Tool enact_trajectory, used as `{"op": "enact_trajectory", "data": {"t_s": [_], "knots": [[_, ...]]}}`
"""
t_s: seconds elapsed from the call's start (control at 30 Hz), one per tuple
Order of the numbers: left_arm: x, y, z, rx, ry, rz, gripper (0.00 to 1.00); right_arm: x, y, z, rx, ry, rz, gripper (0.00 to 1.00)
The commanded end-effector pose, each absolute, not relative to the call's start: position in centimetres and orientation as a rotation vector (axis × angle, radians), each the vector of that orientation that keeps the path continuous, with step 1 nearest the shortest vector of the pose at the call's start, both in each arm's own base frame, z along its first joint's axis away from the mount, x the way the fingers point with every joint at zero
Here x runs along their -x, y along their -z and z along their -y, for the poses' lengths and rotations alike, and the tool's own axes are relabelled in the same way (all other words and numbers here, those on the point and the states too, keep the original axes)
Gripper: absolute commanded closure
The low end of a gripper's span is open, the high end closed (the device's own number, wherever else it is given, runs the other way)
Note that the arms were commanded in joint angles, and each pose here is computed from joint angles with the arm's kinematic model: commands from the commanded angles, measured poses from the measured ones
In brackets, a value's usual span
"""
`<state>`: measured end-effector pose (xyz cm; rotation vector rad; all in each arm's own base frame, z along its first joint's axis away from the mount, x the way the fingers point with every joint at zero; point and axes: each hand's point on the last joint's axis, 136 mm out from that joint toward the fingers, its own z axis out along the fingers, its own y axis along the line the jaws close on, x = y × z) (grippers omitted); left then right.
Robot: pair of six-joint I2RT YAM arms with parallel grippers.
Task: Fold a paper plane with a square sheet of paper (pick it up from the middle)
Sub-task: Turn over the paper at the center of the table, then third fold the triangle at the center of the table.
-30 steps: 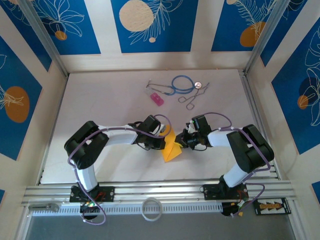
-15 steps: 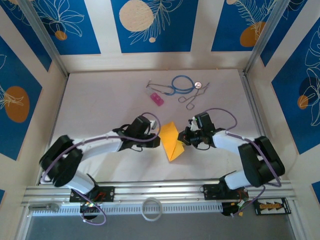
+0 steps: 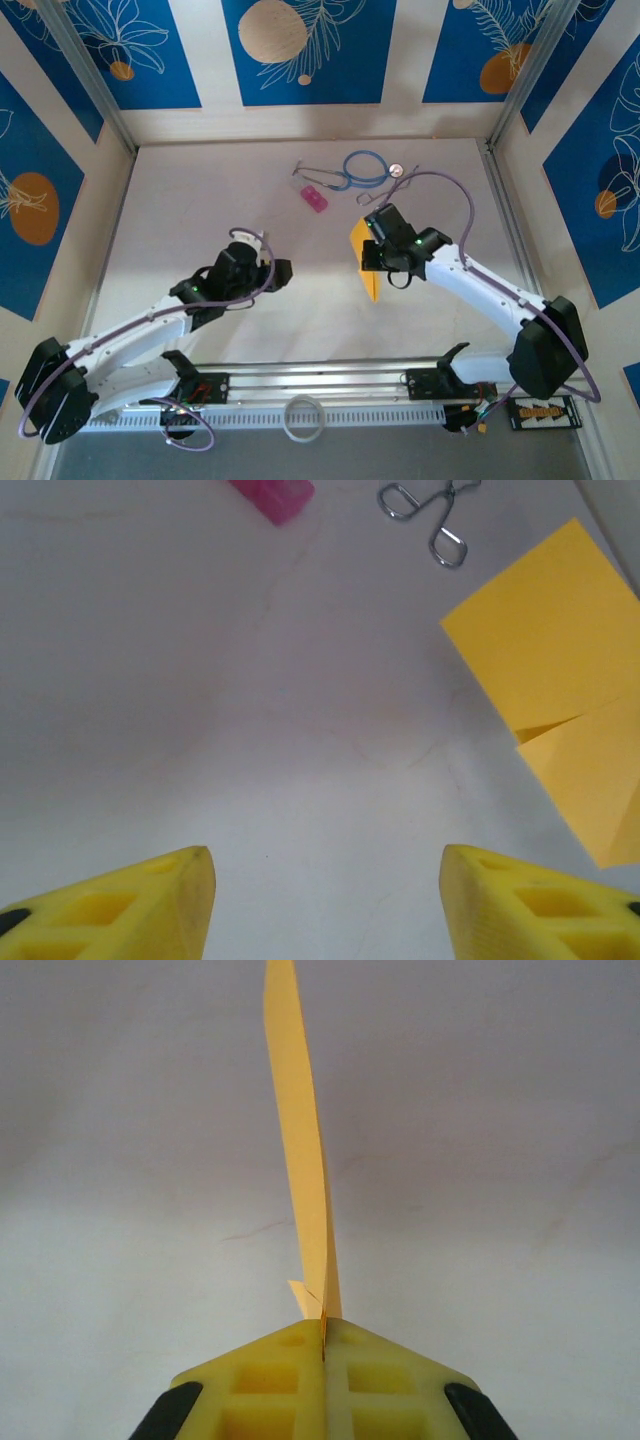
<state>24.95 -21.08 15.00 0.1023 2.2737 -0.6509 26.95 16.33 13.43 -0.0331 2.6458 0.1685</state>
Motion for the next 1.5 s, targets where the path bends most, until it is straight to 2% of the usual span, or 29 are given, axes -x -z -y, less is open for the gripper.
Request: {"op": "enact_trajectory", "data": {"t_s": [0.0, 0.1, 0.27, 0.47, 0.6, 0.7, 0.8, 0.97, 1.07, 1.17, 1.33, 1.47], "knots": [[-24.8, -14.3, 17.3, -0.141, 0.404, -2.338, 0.36, -26.6, -13.7, -11.7, 0.063, 0.321, -2.628, 0.95], [-24.7, -14.4, 15.3, -0.139, 0.316, -2.363, 0.30, -27.1, -13.5, -12.1, 0.119, 0.449, -2.597, 0.96], [-24.7, -15.1, 13.8, -0.053, 0.315, -2.340, 0.19, -27.4, -11.9, -15.2, 0.245, 0.545, -2.587, 0.96], [-24.7, -15.5, 12.7, 0.024, 0.324, -2.301, 0.12, -26.6, -8.8, -21.2, 0.426, 0.573, -2.637, 0.95], [-24.5, -15.6, 12.2, 0.049, 0.314, -2.305, 0.10, -25.7, -6.8, -25.8, 0.555, 0.474, -2.677, 0.94], [-24.2, -15.6, 11.9, 0.052, 0.307, -2.311, 0.07, -25.0, -5.9, -28.7, 0.595, 0.335, -2.728, 0.91], [-23.9, -15.5, 11.7, 0.060, 0.313, -2.311, 0.00, -24.1, -5.6, -31.6, 0.633, 0.081, -2.794, 0.83], [-23.7, -15.2, 12.5, 0.046, 0.385, -2.324, 0.00, -23.0, -8.5, -34.3, 0.492, -0.647, -2.793, 0.56], [-23.7, -14.6, 13.7, 0.008, 0.429, -2.373, 0.00, -23.5, -10.1, -32.5, 0.340, -0.889, -2.729, 0.49], [-23.8, -13.9, 15.4, -0.025, 0.515, -2.405, 0.00, -24.3, -10.2, -29.2, 0.200, -0.983, -2.690, 0.51], [-24.1, -13.5, 18.5, -0.079, 0.687, -2.422, 0.01, -24.9, -8.6, -24.3, -0.036, -1.099, -2.680, 0.70], [-24.3, -13.0, 21.1, -0.081, 0.844, -2.446, 0.12, -24.8, -7.5, -22.5, -0.149, -1.191, -2.677, 0.80]]}}
